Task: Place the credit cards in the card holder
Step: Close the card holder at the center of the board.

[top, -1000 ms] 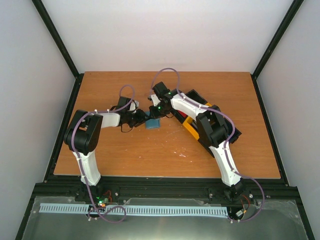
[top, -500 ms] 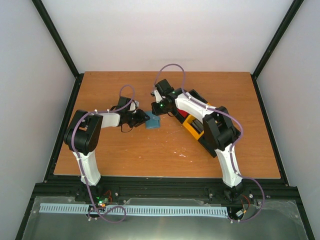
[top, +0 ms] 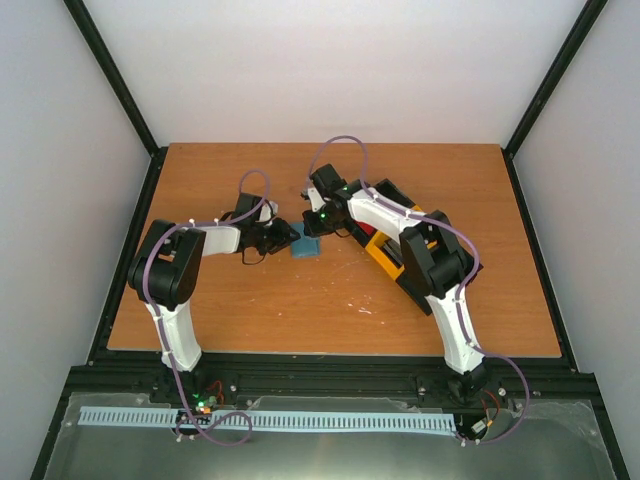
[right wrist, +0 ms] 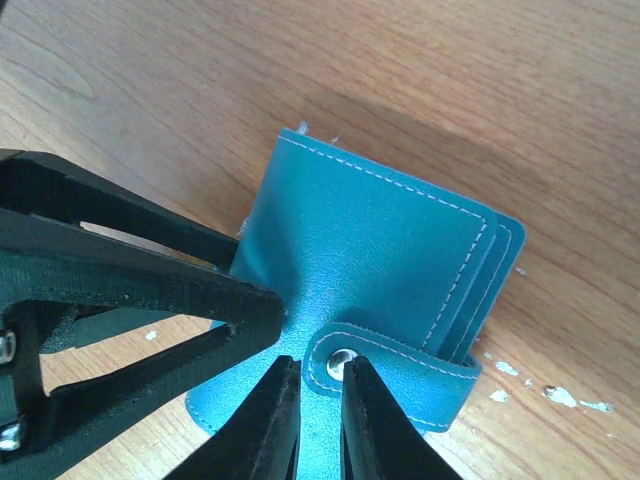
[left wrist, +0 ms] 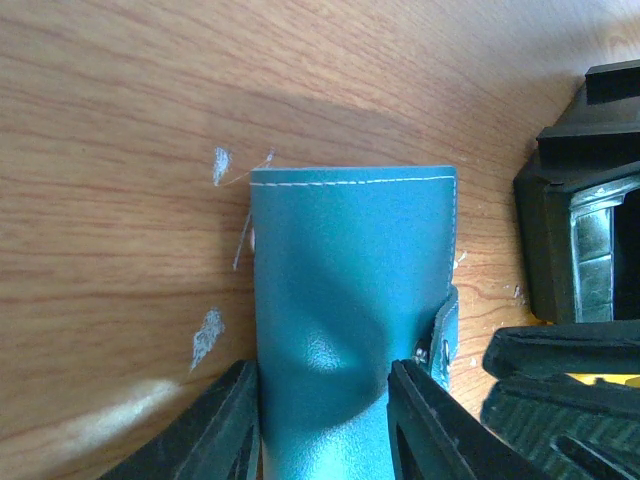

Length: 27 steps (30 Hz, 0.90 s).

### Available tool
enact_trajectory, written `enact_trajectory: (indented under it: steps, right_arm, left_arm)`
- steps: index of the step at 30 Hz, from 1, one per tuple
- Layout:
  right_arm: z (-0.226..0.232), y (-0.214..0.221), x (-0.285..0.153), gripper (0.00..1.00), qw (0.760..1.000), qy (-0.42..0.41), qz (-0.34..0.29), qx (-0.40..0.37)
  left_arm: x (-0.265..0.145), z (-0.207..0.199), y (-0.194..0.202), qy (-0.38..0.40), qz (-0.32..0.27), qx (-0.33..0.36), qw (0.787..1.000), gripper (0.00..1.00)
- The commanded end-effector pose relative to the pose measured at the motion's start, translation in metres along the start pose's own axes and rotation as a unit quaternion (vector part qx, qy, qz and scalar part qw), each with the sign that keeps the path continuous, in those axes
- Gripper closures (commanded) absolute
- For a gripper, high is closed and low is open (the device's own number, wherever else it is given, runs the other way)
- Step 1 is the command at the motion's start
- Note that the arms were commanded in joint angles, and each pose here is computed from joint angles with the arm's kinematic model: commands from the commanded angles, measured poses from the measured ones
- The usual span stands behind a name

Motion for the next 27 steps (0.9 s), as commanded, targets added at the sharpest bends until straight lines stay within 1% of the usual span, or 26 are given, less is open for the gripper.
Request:
enact_trajectory:
  steps: [1,15,27]
  right_arm:
    - [-0.003,0.002,0.009,0.86,1.0,-0.005,0.006,0.005]
    - [-0.008,0.005,0.02,0.86,1.0,0.0,0.013,0.011]
    - [-0.006,0.001,0.024,0.9,1.0,-0.018,0.013,0.013]
  left_arm:
    - [0.018,0.04,0.029,-0.088,0.055,-0.043,0.994,0.63]
    - [0.019,0.041,0.03,-0.089,0.056,-0.044,0.993,0.63]
    - [0.02,0.041,0.03,-0.088,0.059,-0.042,0.993,0.63]
Point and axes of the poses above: each gripper's point midway between its finger pads, its own x axis out along the fingers, its own z axis along the line the jaws close on, y = z × x, the point moved 9 cm from there along -x, back along the fingers, and after that the axes turned 3 degrees about -x, right-handed, at the moved point
